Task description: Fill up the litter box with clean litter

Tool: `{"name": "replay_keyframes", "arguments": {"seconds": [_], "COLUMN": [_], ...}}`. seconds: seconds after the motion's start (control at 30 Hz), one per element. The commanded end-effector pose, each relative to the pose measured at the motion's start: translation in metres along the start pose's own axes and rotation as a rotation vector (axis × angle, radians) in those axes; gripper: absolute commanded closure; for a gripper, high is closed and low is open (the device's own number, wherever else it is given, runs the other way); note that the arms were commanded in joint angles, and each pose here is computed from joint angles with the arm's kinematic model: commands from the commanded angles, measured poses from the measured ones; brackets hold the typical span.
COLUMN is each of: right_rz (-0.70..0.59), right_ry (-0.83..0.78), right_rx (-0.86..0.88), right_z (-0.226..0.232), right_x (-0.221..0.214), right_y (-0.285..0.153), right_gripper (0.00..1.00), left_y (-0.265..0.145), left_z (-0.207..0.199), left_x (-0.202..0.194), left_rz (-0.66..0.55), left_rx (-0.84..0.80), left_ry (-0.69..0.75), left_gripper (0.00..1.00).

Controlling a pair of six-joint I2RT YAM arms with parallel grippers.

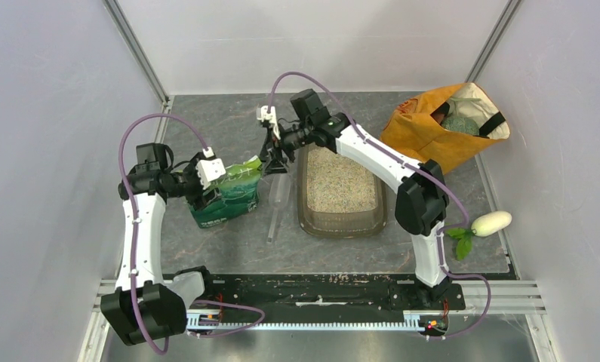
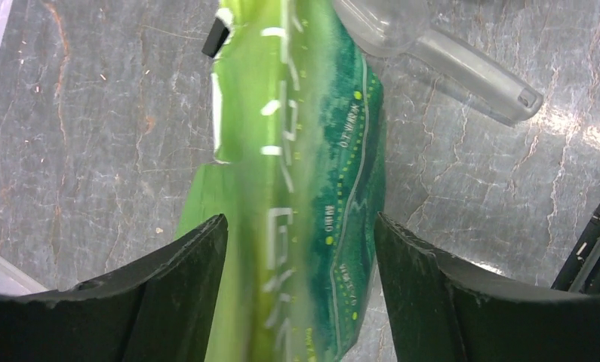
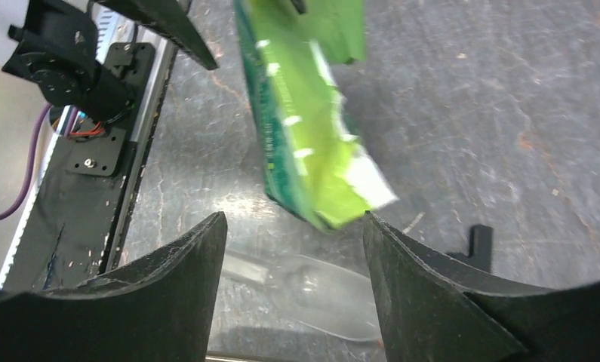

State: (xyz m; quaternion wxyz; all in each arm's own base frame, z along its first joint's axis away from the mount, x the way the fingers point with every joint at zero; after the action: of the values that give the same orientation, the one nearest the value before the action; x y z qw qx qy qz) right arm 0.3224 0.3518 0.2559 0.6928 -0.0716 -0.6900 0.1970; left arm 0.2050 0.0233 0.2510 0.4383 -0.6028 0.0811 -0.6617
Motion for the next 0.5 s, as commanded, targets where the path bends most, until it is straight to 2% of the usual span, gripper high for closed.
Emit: {"name": "replay_keyframes", "arguments": {"seconds": [0.0, 0.17, 0.47], "right_rz": [-0.086, -0.024, 0.298], "right_ry": [-0.009, 0.033, 0.007], "right_rx": [-0.104, -0.207, -0.406], "right_z": [-0.014, -0.036, -0.078], "right_x": [0.034, 0.016, -0.029], "right_y": [-0.035, -0.041, -0.021], "right_gripper": [0.26, 0.24, 0.34], "left_y": [-0.008, -0.007, -0.027], "left_z": [0.013, 0.022, 0.037], "left_x": [0.016, 0.018, 0.052], "left_rz": [-0.059, -0.065, -0.192], "left_rx": [0.066, 0.093, 0.232], "left_ry": [-0.023, -0.038, -0.06], "left_gripper": [0.22, 0.2, 0.16]}}
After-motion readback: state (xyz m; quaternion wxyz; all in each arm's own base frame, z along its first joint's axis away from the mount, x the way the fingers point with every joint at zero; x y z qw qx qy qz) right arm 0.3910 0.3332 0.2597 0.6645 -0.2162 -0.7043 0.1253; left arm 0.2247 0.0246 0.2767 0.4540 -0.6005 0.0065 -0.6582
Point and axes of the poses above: each gripper's point midway between its finger pads, its own y axis out along the fingers, its own z axis along the line the jaws close on, x = y × z, the point moved 10 cm from there along -y, back along the fingers, and after that the axes turned 3 degrees about -y, right-handed, at the moved point
